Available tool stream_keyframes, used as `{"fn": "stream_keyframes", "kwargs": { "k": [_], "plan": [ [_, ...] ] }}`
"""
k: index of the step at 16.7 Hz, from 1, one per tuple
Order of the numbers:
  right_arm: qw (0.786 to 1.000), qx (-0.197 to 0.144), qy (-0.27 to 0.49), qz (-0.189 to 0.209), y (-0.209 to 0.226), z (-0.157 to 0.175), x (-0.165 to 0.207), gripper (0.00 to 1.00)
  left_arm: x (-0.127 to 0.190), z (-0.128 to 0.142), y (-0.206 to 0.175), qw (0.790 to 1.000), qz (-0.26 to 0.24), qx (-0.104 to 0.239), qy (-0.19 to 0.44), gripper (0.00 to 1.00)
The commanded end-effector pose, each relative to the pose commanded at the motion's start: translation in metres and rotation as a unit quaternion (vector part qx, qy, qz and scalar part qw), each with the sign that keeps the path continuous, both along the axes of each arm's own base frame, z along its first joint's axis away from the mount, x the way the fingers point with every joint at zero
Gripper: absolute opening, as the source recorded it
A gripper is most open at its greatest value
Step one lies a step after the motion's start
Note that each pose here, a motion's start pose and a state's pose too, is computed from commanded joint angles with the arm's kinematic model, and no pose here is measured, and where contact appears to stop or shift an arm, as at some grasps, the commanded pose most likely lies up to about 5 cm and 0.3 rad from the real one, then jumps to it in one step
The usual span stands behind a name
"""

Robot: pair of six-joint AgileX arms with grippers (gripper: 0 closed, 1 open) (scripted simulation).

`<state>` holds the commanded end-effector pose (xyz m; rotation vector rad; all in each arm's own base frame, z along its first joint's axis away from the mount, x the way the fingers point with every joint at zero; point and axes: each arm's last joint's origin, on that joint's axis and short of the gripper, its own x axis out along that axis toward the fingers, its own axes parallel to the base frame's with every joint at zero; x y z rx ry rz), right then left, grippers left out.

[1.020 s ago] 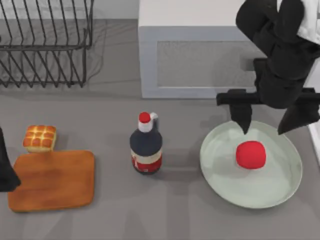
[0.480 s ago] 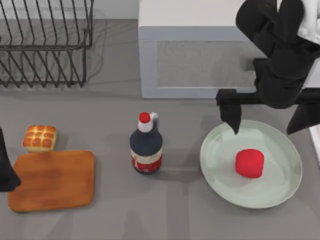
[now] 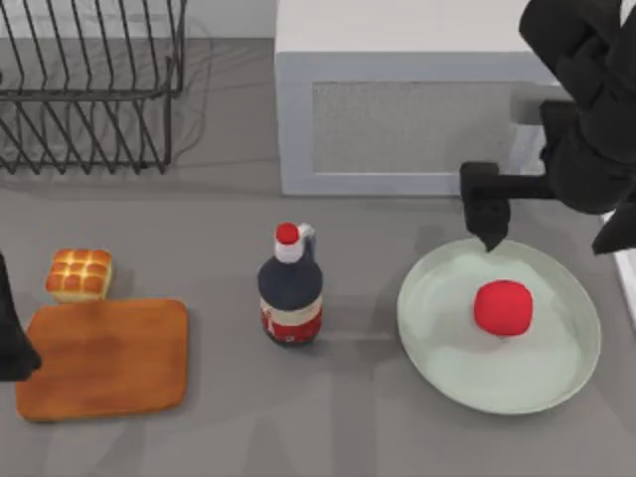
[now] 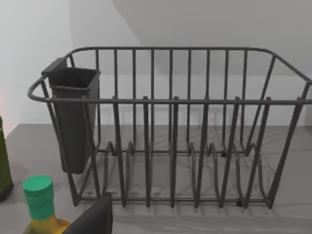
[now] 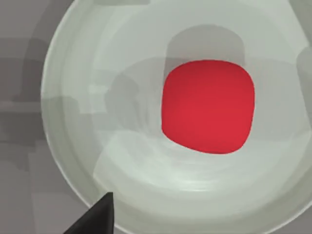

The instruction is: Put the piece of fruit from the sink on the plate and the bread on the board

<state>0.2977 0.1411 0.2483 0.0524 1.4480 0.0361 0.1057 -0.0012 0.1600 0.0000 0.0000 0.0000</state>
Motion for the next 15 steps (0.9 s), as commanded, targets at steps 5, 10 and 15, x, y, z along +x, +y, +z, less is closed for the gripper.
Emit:
{"fn": "stream_keyframes", "kwargs": {
  "k": [5, 10, 15],
  "plan": [
    [0.987, 0.048, -0.154, 0.000, -0.053, 0.024, -0.056, 1.00, 0.000, 0.000, 0.000, 1.000, 0.000, 0.000, 0.000, 1.00],
    [0.929, 0.066, -0.365, -0.004, -0.104, 0.014, -0.132, 1.00, 0.000, 0.000, 0.000, 1.000, 0.000, 0.000, 0.000, 1.00],
    [0.838, 0.033, -0.545, -0.010, -0.130, -0.038, -0.180, 1.00, 0.000, 0.000, 0.000, 1.000, 0.000, 0.000, 0.000, 1.00]
  ]
}}
